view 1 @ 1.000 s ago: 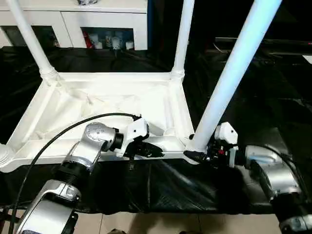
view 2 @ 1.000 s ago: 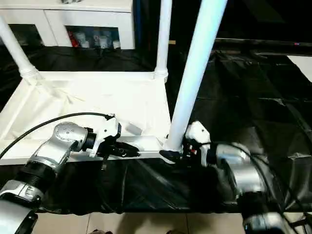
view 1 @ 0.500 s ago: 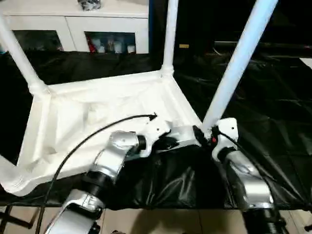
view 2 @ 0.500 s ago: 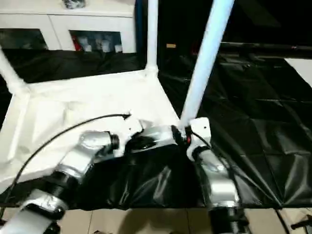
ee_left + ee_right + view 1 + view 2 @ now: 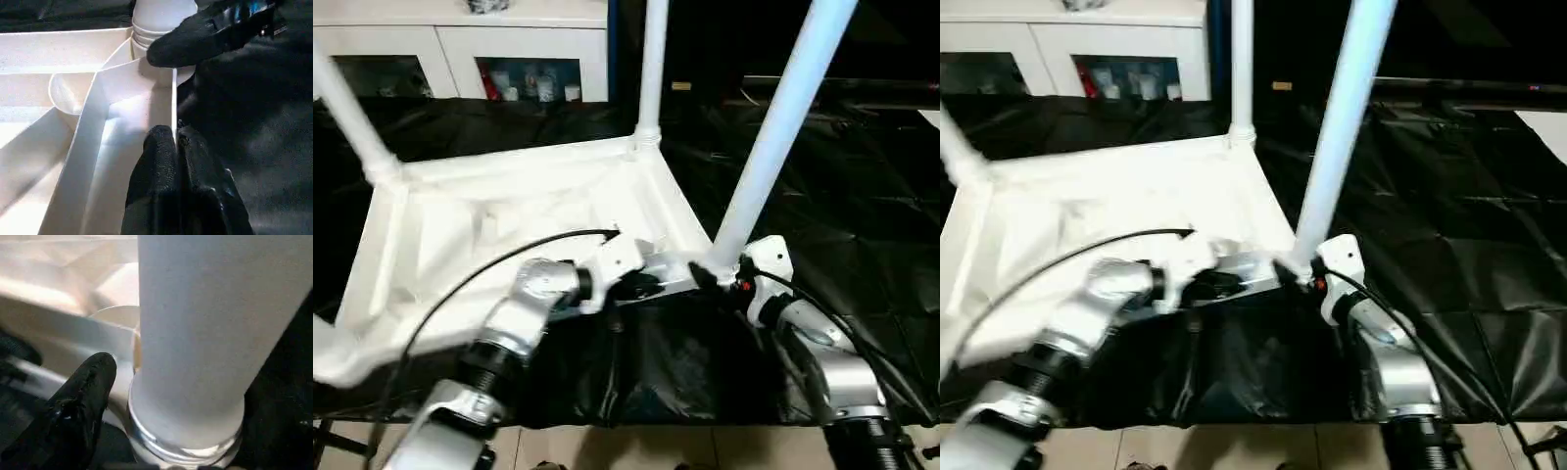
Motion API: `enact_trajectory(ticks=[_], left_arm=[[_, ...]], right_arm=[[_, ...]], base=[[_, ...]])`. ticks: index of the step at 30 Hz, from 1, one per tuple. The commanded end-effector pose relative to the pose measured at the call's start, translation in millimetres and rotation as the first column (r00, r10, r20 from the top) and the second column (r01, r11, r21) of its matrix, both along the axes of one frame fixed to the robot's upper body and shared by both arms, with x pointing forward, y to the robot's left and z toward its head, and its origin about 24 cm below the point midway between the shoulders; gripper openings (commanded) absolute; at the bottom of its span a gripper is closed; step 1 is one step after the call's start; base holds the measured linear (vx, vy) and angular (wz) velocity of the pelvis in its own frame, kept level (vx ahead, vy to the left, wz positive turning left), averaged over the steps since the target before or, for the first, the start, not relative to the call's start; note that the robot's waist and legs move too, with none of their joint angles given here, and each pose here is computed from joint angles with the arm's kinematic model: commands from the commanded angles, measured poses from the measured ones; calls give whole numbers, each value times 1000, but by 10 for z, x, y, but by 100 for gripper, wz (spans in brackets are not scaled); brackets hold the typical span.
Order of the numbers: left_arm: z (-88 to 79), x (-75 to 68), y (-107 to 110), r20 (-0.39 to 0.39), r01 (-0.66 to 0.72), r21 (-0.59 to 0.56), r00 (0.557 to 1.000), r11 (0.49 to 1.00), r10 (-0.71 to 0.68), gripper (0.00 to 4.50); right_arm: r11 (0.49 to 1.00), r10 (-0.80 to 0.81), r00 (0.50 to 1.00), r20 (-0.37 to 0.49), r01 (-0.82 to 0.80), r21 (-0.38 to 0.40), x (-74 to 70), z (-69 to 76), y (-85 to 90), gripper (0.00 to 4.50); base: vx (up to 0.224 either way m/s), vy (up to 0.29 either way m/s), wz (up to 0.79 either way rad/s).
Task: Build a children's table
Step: Rotate leg to tighten
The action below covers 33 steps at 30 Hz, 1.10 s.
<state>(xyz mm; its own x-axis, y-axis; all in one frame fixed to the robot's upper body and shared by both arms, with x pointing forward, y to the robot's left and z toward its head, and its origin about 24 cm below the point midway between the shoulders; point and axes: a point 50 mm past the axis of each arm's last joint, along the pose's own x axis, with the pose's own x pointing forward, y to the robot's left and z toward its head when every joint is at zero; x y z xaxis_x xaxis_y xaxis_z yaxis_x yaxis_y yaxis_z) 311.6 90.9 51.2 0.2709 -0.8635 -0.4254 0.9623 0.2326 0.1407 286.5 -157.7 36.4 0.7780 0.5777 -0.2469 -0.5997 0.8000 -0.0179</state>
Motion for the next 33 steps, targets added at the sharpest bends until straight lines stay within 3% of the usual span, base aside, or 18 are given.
enact_trajectory(ticks=[1,3,10,11,13,18,24,28,30,32,33], left_arm=[[-130,-73,-12,-63,83,42,995,996,-80,0],[-99,-66,102,-92,144,53,986,988,-139,0],[-64,-58,221,-119,229,83,969,970,-218,0],[-63,-56,232,-123,235,89,967,968,-224,0],[-60,-57,255,-133,262,98,959,960,-248,0],[-52,-46,287,-141,284,108,953,953,-268,0],[-55,-43,273,-154,280,71,951,957,-267,0],[-63,-18,224,-140,214,47,969,976,-206,0],[-86,0,180,-140,157,44,979,987,-149,0],[-111,5,-15,-123,56,-7,991,998,-57,0],[-137,-19,-118,-125,32,-21,992,999,-34,0]], right_arm=[[976,217,976,-2,-217,18,-60,28,227,388],[933,359,932,-40,-360,-13,-103,29,97,388],[874,478,872,-101,-484,-38,-85,20,-78,388],[869,486,867,-109,-492,-43,-74,16,-100,364],[858,502,857,-118,-510,-54,-56,7,-144,358],[843,528,841,-122,-536,-48,-40,6,-150,311],[830,556,824,-105,-557,28,-82,-1,-61,275],[856,516,852,-84,-510,83,-167,-12,54,269],[896,442,894,-76,-436,80,-170,-35,93,269],[976,212,973,-91,-206,69,-120,-188,273,268],[990,124,987,-106,-116,80,-96,-251,367,268]], base=[[0,0,0],[0,0,0],[0,0,0],[0,0,0],[0,0,0],[0,0,0],[0,0,0],[0,0,0],[0,0,0],[0,0,0],[0,0,0]])
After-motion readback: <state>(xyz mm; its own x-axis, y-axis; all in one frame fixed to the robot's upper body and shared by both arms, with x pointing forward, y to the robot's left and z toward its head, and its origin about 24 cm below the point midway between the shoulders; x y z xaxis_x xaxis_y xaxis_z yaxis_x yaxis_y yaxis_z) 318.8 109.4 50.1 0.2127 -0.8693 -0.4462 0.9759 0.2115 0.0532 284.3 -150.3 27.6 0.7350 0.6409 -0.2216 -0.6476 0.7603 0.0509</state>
